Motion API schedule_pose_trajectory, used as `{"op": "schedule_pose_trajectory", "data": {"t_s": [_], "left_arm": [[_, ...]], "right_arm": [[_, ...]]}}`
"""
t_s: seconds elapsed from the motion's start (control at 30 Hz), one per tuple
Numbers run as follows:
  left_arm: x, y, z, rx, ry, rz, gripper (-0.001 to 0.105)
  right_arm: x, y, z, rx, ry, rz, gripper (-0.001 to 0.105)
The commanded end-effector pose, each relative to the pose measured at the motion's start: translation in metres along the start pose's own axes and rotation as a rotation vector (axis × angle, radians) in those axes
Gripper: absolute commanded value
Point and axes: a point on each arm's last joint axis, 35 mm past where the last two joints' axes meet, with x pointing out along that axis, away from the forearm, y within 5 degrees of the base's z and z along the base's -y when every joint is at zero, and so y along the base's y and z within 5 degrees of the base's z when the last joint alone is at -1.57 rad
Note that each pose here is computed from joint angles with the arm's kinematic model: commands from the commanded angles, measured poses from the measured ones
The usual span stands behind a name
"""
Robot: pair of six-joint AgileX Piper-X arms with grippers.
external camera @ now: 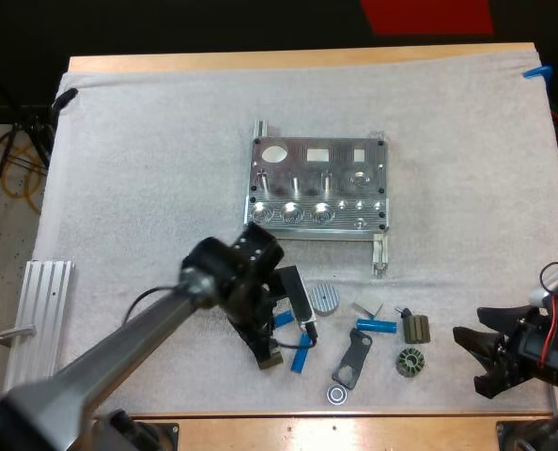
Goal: Load cells from left to right
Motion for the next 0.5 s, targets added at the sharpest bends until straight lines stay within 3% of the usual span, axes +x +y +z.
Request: {"op": "schedule_pose_trajectory", "data": {"t_s": [0.0,0.17,0.47], "left_arm": [[-0.017,-0.007,-0.004,0.007,-0.05,0.002,0.0],[-0.069,-0.032,-0.025,0.069,-0.268,-0.061,0.0],[-0.111,-0.054,-0.056,0.122,-0.439,-0.01,0.0]], "right_arm": [[-0.003,0.001,0.004,0.016,-0.026,0.004,0.044],[0.006,0.0,0.008,0.042,-0.008,0.074,0.044],[0.042,-0.009,0.038,0.083,0.047,0.292,0.044]]}}
